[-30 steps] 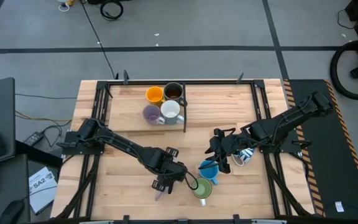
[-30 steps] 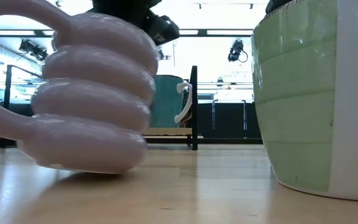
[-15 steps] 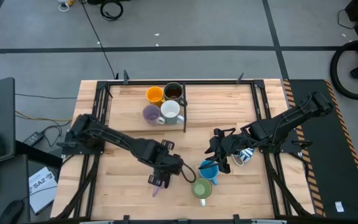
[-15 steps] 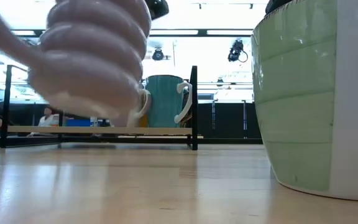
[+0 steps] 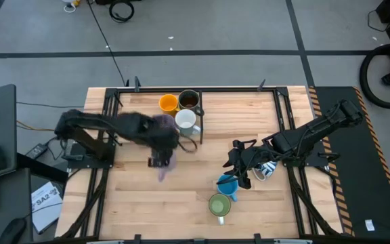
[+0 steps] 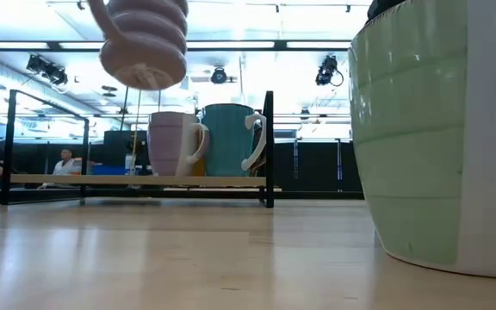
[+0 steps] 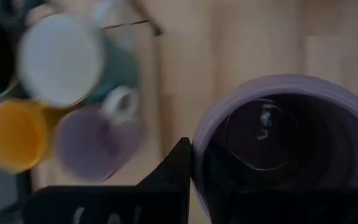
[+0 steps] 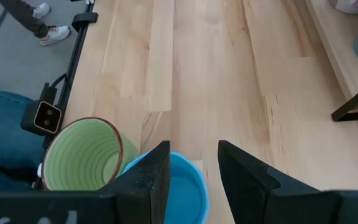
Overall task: Place coffee mugs
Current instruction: Put the purple mug on the shelf
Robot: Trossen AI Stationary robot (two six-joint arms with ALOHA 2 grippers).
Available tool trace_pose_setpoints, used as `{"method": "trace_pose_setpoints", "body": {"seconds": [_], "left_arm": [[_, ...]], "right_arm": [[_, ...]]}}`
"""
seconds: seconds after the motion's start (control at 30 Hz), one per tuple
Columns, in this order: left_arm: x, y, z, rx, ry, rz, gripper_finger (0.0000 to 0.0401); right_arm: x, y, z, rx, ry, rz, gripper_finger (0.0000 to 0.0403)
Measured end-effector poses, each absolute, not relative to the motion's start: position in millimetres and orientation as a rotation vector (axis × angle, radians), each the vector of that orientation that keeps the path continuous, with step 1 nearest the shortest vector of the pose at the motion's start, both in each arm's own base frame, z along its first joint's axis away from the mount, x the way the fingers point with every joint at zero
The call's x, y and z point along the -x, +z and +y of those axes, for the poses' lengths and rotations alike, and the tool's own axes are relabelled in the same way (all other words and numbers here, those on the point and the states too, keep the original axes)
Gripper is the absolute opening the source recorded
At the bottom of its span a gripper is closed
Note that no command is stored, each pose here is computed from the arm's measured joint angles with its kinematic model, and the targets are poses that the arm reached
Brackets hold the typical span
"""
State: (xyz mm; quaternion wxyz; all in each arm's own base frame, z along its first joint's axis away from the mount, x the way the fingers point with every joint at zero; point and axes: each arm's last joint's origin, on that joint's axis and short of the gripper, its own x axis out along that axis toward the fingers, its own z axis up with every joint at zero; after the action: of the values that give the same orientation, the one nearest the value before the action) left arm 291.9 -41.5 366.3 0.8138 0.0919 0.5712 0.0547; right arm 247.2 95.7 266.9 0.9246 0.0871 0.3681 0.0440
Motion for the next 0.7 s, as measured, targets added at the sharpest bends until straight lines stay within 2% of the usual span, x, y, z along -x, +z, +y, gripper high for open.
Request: {"method": "trace_pose_setpoints", "body": {"seconds": [0.37, 0.7], "left_arm": [[-220.7, 413.7, 44.6, -0.092, 0.498, 1.143, 0.0029], [-174.7, 422.2, 118.8, 0.053, 0.819, 1.162, 0.0029]], "right_arm": [[-247.3, 267.0, 95.5, -0.177, 0.088, 0.753, 0.014], [-247.9, 267.6, 94.9, -0.161, 0.073, 0.739, 0.014]]}}
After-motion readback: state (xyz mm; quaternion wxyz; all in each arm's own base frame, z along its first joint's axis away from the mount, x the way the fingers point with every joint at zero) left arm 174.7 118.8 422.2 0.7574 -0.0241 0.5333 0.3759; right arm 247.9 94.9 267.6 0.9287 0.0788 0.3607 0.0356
